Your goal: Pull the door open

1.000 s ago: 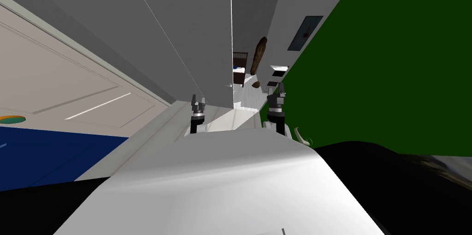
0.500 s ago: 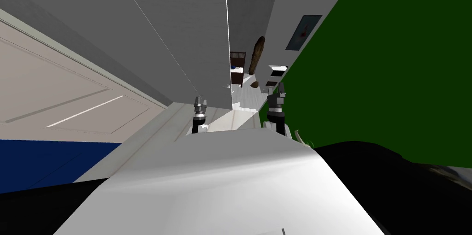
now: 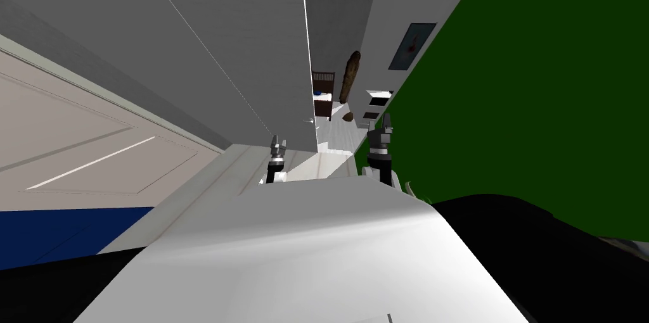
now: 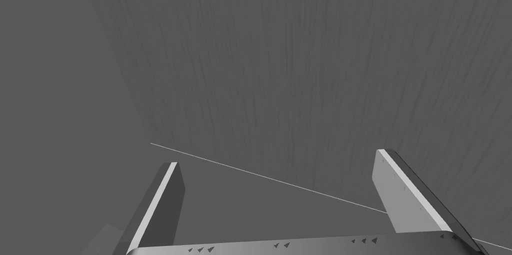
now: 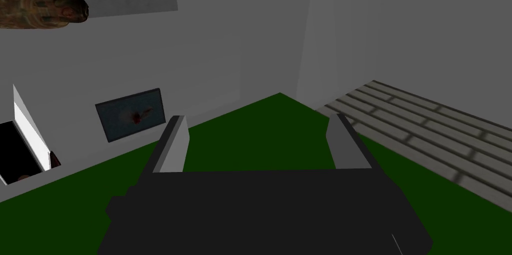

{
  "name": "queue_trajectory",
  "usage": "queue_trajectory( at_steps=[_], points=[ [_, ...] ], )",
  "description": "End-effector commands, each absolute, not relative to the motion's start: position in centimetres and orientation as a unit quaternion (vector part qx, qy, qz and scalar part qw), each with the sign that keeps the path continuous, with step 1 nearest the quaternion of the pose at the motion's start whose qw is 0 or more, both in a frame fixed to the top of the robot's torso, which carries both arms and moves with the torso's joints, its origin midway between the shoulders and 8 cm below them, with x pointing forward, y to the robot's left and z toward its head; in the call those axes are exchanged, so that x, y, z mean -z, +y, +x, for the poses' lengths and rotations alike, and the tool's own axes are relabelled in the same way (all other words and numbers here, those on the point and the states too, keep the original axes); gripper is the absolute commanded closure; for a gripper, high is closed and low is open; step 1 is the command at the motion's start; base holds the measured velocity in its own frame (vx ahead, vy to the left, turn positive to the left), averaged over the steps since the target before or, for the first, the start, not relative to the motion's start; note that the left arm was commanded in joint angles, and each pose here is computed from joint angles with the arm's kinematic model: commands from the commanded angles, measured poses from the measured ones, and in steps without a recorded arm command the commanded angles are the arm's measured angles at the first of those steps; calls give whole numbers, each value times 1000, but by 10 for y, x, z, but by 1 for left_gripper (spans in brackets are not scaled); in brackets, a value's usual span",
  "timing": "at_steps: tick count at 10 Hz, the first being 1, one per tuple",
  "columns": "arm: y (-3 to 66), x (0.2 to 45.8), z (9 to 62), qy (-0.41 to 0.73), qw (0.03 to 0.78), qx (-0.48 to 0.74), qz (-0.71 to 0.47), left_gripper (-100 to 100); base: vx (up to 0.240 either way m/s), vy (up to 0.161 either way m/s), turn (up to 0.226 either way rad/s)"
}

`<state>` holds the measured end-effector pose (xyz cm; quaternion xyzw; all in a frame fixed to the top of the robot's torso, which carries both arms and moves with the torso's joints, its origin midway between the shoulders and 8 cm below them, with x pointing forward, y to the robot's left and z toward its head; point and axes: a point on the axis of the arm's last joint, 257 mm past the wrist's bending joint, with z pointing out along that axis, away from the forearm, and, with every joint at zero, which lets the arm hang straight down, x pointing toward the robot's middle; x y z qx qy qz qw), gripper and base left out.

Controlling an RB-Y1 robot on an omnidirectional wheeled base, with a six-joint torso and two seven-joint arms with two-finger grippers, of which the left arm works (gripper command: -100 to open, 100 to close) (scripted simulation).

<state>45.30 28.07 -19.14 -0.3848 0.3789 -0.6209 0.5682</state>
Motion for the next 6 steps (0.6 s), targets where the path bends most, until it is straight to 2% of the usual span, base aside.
queue_trajectory(
  at_steps=[1, 6],
  points=[
    [284, 205, 457, 387, 563, 616, -392, -100, 105, -59, -69],
    [291, 243, 464, 410, 549, 601, -411, -100, 90, -27, -58]
  ],
)
